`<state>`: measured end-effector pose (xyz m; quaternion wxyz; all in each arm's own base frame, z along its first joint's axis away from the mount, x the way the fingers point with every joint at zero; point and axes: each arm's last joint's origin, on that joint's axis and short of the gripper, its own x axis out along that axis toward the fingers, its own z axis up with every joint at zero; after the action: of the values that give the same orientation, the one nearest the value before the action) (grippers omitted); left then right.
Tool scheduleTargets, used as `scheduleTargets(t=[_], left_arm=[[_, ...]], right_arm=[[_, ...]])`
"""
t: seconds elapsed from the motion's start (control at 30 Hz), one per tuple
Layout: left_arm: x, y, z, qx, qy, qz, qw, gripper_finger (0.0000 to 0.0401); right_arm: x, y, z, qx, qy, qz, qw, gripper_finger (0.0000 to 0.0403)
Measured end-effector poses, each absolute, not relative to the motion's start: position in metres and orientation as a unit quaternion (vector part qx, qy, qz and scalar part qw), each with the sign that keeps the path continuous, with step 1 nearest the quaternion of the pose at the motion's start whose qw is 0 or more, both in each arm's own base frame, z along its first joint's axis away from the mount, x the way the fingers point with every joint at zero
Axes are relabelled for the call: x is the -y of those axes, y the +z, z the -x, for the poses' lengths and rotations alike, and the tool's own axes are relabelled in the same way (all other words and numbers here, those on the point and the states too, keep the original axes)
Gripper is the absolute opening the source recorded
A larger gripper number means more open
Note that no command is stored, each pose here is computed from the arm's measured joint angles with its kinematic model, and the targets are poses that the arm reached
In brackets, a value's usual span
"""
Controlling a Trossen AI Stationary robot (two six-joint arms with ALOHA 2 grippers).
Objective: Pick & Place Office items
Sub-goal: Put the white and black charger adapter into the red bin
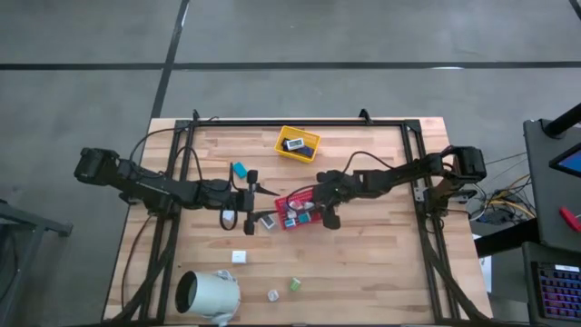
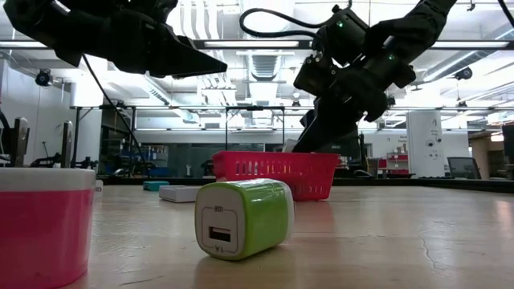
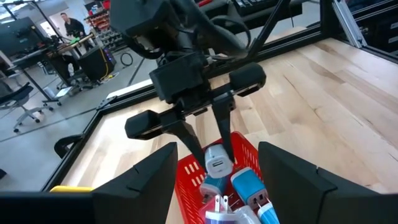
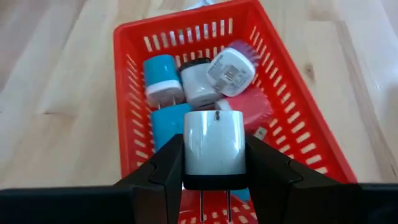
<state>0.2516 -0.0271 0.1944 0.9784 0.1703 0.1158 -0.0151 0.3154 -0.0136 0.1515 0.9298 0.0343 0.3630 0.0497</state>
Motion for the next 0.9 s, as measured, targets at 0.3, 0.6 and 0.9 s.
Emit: scheduleTargets(t=[0.3, 0.6, 0.9], left_arm=[[0.027, 0.194, -0.252, -0.116, -0.015, -0.172, 0.978, 0.0227], [0.027, 0.195, -0.252, -0.111, -0.014, -0.172, 0.979, 0.0227], [0.027, 0.196, -0.252, -0.108, -0.014, -0.173, 0.979, 0.0227]], right_arm=[[0.016, 0.151, -0.315, -0.363, 0.048, -0.032, 0.93, 0.0126], [0.018, 0.15, -0.316, -0.37, 0.061, -0.024, 0.927, 0.0126], [0.019, 0.143, -0.345, -0.413, 0.077, -0.013, 0.908, 0.0126]])
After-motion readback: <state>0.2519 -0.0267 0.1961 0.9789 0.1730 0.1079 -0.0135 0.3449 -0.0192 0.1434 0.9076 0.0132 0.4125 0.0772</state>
